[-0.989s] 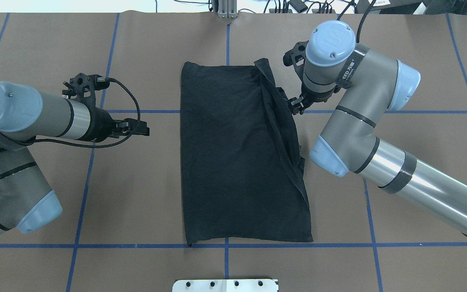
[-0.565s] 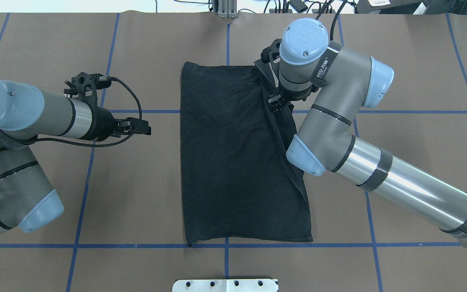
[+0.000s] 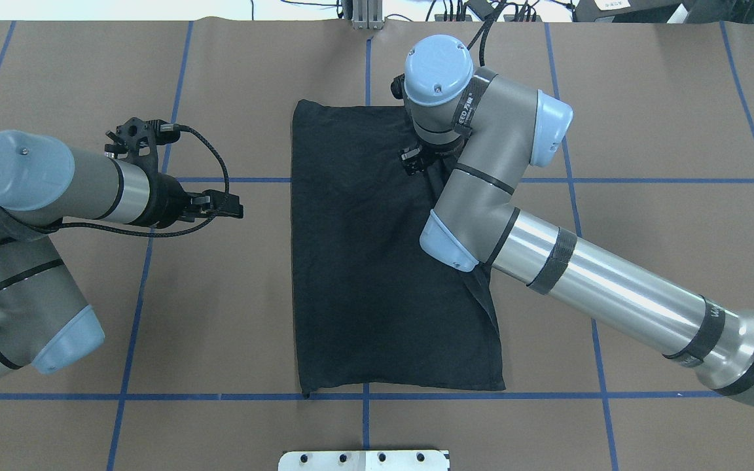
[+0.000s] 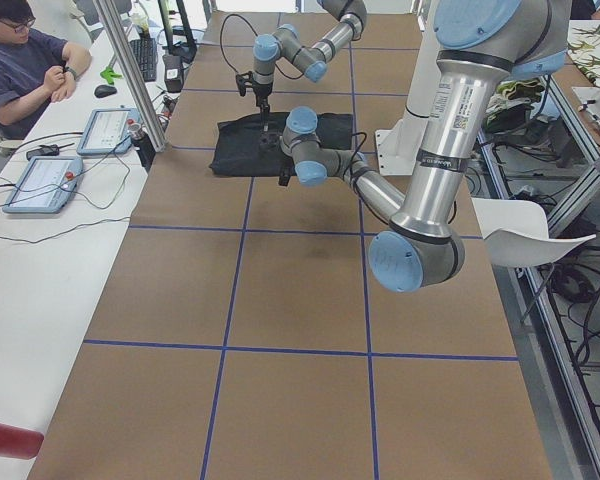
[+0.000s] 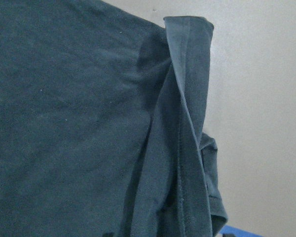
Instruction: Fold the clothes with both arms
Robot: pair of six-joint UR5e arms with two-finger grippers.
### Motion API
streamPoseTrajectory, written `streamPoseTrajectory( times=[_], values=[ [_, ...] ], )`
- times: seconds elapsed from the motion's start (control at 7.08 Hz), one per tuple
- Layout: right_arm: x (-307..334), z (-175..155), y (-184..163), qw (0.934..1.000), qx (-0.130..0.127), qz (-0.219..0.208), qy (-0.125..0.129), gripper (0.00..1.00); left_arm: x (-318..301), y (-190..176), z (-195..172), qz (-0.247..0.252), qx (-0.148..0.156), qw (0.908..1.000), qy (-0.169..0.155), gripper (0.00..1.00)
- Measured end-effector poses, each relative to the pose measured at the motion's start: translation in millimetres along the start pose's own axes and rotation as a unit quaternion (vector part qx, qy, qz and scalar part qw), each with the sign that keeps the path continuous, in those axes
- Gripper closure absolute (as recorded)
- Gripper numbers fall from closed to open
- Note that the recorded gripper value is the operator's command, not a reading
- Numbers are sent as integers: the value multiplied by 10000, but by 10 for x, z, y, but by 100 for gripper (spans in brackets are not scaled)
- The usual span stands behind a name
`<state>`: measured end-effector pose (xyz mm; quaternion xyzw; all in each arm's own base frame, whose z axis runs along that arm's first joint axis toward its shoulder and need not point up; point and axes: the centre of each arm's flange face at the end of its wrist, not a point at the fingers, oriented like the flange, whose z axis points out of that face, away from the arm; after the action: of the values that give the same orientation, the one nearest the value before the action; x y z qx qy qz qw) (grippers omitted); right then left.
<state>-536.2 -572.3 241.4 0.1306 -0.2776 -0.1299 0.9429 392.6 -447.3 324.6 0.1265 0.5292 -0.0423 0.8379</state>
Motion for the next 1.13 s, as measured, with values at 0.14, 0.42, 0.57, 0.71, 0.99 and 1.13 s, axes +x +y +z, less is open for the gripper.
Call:
streamPoseTrajectory(
  times=[0.14, 0.42, 0.57, 0.71, 0.99, 1.13],
  values=[
    [-50, 110, 29, 10000, -49, -7, 10, 21, 0, 0, 1, 0, -3, 10000, 2, 0],
    [-65, 252, 66, 9999, -146, -7, 67, 21, -1, -1, 5, 2, -4, 10000, 6, 0],
    [-34, 287, 70, 9998, -179, 3, 101, 21, 2, -1, 4, 3, -2, 10000, 10, 0],
    [-6, 317, 77, 9997, -213, 7, 133, 21, 7, -2, 2, 5, -1, 10000, 15, 0],
    [13, 368, 89, 9995, -270, 29, 172, 21, 15, -2, -5, 14, 3, 10000, 24, 0],
    [-6, 411, 112, 9994, -305, 24, 185, 21, 16, -2, -6, 17, 4, 10000, 27, 0]
  ],
)
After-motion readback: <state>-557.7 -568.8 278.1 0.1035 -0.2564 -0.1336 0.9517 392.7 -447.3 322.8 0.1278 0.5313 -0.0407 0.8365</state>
